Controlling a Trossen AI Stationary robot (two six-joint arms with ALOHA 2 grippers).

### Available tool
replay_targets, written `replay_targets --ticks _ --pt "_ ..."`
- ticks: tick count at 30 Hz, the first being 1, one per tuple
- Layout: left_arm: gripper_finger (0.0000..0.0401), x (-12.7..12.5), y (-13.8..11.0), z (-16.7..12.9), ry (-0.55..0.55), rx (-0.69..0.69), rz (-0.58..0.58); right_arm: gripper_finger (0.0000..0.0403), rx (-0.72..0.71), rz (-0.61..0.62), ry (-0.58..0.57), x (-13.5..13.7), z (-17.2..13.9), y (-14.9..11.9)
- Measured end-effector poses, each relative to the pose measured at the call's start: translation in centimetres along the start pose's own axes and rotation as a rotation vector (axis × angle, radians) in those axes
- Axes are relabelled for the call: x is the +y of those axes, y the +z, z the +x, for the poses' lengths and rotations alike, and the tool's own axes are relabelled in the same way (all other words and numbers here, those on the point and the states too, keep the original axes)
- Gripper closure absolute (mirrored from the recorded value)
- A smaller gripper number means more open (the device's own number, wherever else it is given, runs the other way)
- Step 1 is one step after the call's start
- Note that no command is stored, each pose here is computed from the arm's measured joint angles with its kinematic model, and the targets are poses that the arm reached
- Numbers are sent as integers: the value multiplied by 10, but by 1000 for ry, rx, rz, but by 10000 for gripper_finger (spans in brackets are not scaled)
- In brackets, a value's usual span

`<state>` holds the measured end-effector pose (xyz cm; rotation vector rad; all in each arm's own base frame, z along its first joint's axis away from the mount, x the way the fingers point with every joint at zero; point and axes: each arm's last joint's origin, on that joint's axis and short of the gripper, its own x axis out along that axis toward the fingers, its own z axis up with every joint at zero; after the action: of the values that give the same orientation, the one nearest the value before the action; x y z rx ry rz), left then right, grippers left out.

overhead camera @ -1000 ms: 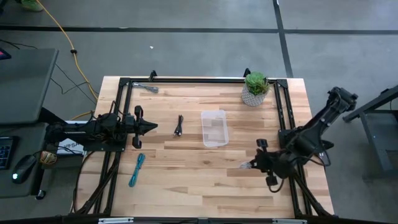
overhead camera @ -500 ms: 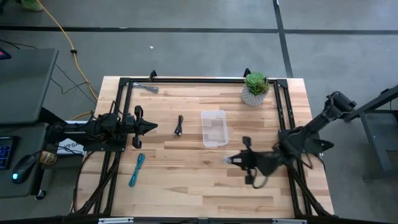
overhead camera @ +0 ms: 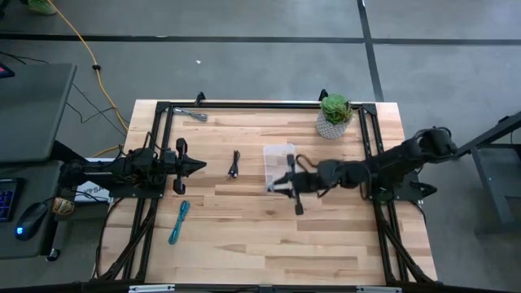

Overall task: Pick and place USB-C Cables
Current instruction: Put the white charger cable into the transparent bin

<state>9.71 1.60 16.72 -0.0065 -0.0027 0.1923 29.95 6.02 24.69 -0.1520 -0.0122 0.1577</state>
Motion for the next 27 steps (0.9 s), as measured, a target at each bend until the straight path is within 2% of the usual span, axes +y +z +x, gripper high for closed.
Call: replay_targets --ticks 6,10,27 --pt "401 0 0 0 0 0 0 377 -206 134 -87 -14 -32 -26" --pt "401 0 0 0 0 0 0 377 -190 176 -129 -14 -36 -33" --pt "401 0 0 0 0 0 0 377 -191 186 -125 -15 -33 -29"
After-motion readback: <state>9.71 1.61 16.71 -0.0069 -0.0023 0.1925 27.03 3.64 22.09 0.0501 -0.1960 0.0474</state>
